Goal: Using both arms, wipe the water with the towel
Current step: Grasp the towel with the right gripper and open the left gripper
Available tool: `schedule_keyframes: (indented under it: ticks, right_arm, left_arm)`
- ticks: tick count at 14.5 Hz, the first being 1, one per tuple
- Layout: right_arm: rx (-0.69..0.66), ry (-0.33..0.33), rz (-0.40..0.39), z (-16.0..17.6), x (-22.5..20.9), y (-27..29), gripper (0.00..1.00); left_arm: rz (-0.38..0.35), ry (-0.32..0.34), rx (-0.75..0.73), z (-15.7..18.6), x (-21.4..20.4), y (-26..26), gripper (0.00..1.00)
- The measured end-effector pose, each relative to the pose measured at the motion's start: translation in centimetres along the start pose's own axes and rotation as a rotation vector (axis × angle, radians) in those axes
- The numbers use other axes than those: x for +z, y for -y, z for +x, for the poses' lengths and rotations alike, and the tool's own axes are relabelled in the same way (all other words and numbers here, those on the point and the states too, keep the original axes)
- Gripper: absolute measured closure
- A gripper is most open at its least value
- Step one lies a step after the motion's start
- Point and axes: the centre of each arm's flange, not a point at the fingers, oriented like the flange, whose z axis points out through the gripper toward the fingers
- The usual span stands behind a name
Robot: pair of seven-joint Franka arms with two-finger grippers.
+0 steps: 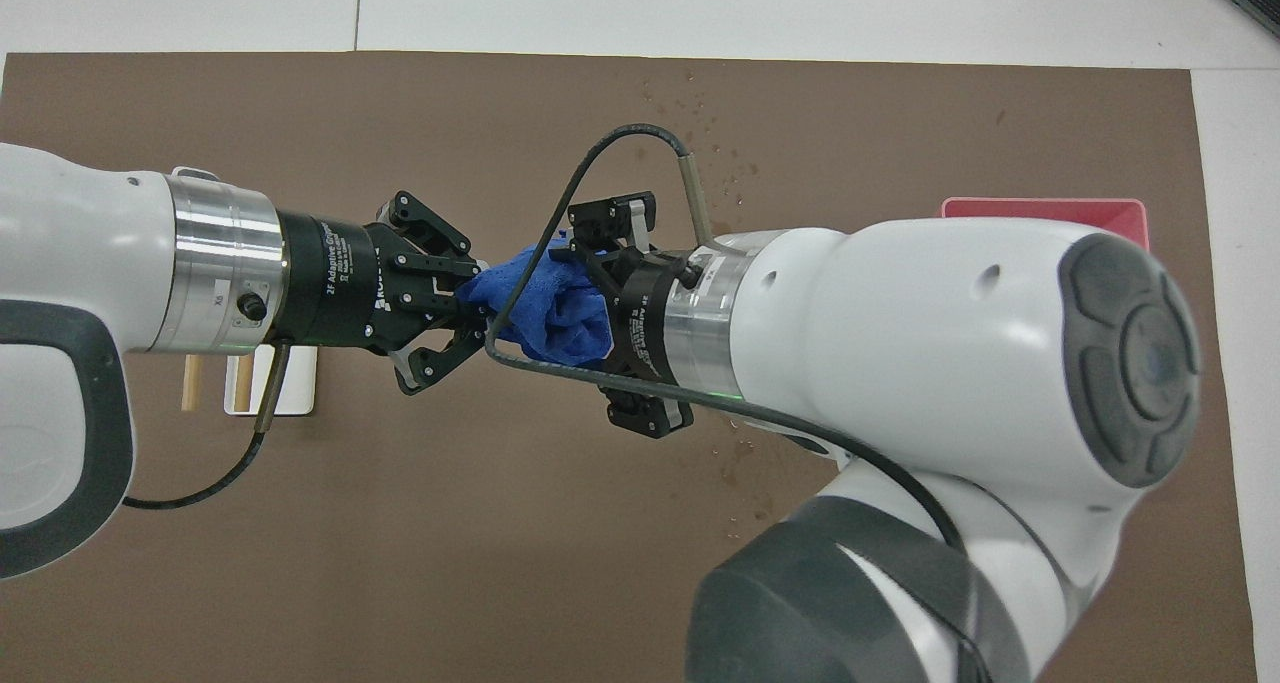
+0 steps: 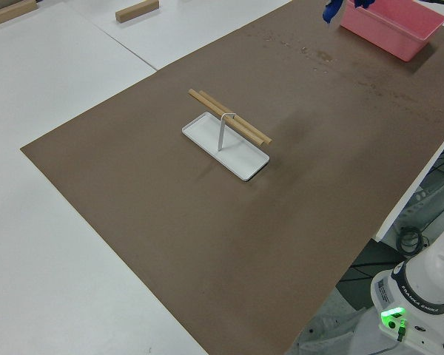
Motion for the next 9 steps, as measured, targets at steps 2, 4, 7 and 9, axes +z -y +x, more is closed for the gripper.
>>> schedule_keyframes:
  ticks: [2,4,7,9]
  right_arm:
    - [0.000,-0.002,-0.010,0.01,0.46,-0.25,0.15]
    - [0.001,-0.003,-0.010,0.08,0.52,-0.27,0.20]
    - [0.004,-0.003,0.004,0.29,0.30,-0.02,0.55]
    - [0.007,-0.004,0.008,0.48,0.18,0.09,0.76]
  left_arm:
    - [0.000,0.009,0.003,-0.31,-0.23,0.34,0.82]
    - [0.000,0.008,0.008,-0.53,-0.52,0.70,0.82]
    - [0.005,0.005,0.010,-0.54,-0.53,0.91,0.82]
    - [0.009,0.003,0.010,-0.53,-0.46,0.98,0.82]
